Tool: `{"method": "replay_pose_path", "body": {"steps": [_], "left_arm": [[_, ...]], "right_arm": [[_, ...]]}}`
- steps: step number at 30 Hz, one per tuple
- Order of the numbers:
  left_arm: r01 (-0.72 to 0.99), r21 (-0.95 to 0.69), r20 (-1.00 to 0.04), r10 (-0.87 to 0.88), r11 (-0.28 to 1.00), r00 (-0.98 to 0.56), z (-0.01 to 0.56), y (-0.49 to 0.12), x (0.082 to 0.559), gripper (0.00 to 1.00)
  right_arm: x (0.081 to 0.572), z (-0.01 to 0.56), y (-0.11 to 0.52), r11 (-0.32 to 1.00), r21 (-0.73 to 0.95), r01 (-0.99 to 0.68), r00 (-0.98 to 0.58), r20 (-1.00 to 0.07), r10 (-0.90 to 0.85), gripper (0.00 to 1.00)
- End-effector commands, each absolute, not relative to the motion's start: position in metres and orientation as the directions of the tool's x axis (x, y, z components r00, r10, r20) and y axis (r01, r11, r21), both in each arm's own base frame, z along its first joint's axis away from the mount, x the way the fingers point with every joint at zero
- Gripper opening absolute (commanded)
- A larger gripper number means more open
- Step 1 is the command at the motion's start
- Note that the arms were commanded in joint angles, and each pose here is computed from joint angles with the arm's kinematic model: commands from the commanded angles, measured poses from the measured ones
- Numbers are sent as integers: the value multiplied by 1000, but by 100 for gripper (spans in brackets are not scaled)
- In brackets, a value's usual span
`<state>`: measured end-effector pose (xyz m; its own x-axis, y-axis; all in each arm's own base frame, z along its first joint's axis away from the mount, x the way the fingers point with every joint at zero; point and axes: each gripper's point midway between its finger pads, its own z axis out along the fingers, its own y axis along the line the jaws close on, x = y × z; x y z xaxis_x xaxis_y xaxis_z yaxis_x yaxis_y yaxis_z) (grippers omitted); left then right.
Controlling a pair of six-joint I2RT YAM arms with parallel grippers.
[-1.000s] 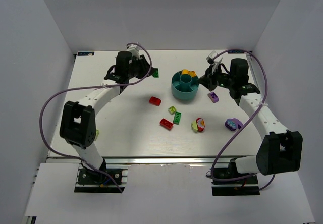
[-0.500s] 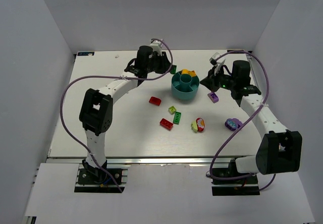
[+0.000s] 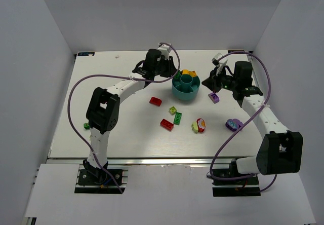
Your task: Sort the legos into containers by color
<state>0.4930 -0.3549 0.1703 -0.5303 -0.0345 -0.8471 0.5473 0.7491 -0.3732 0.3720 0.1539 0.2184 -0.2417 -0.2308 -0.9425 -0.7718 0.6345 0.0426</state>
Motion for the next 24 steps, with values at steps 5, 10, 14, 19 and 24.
{"method": "replay_pose_path", "body": {"steps": [5, 10, 14, 19, 24], "left_arm": [[547, -335, -862, -15, 767, -507, 180, -358, 493, 19], [518, -341, -858, -34, 785, -512, 184, -355, 494, 51], [516, -352, -869, -67, 781, -491, 206, -356, 497, 60], [481, -344, -882, -102, 807, -460, 245, -344, 495, 57], [279, -362, -850, -193, 889, -490, 258, -283, 477, 7]], "right_arm": [[373, 230, 153, 628, 19, -778, -197, -957, -215, 10], [373, 230, 153, 624, 17, -781, -192, -958, -215, 14], [369, 230, 156, 600, 15, -800, -183, -958, -221, 34], [359, 230, 163, 521, -20, -853, -132, -958, -254, 63], [329, 215, 190, 282, -59, -958, -33, -950, -312, 90]]}}
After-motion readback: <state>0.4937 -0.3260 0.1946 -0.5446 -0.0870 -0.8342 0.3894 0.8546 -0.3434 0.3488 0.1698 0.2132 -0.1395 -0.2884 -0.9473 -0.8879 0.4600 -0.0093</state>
